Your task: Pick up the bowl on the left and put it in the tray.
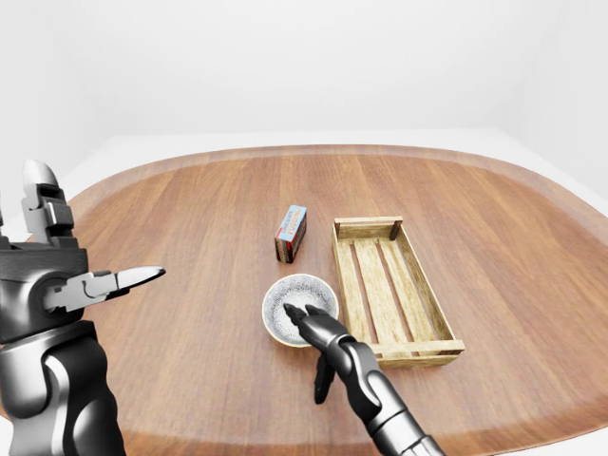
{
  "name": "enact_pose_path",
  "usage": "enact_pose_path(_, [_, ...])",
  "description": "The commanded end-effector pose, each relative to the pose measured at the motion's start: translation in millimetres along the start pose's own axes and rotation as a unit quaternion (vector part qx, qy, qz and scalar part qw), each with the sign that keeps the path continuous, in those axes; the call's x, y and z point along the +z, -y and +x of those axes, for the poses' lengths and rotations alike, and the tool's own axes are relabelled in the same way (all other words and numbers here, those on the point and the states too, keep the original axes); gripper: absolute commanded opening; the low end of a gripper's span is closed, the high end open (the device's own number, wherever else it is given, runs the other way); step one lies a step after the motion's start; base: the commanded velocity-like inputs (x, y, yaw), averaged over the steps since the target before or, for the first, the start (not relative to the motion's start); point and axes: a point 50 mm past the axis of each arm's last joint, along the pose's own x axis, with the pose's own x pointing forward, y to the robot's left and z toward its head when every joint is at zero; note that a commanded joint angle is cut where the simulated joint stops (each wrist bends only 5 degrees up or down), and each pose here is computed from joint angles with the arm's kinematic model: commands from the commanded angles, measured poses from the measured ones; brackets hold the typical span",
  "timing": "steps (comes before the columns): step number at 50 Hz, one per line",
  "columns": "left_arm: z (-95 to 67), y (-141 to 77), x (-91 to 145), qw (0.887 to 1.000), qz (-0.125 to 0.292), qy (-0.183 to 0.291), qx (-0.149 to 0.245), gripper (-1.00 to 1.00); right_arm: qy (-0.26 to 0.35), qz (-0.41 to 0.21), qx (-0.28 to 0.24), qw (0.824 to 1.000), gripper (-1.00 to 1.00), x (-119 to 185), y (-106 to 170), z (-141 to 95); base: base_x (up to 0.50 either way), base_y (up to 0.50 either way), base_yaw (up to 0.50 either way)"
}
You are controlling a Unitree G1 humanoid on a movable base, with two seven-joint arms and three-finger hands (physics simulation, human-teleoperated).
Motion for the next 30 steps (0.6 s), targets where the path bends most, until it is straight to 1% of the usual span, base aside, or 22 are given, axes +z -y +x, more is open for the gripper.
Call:
enact_pose_path(1, [-0.6,0.1,0.1,1.0,0.001,0.0,-0.001,1.0,-0.007,0.01,0.006,1.0,1.0,-2.6,-7.9,5.4,0.0,0.0,0.0])
enact_pose_path(21, [-0.1,1.5,0.5,1.0,0.001,0.002,-0.002,1.0,-0.016,0.013,0.018,1.0,1.0,-5.7,-16.5,10.2,0.0,0.0,0.0])
enact_pose_path(30, [-0.8,2.3,-2.6,1.0,0.003,-0.005,-0.004,1.0,-0.019,0.012,0.023,0.999,1.0,-5.6,-20.8,11.7,0.0,0.0,0.0])
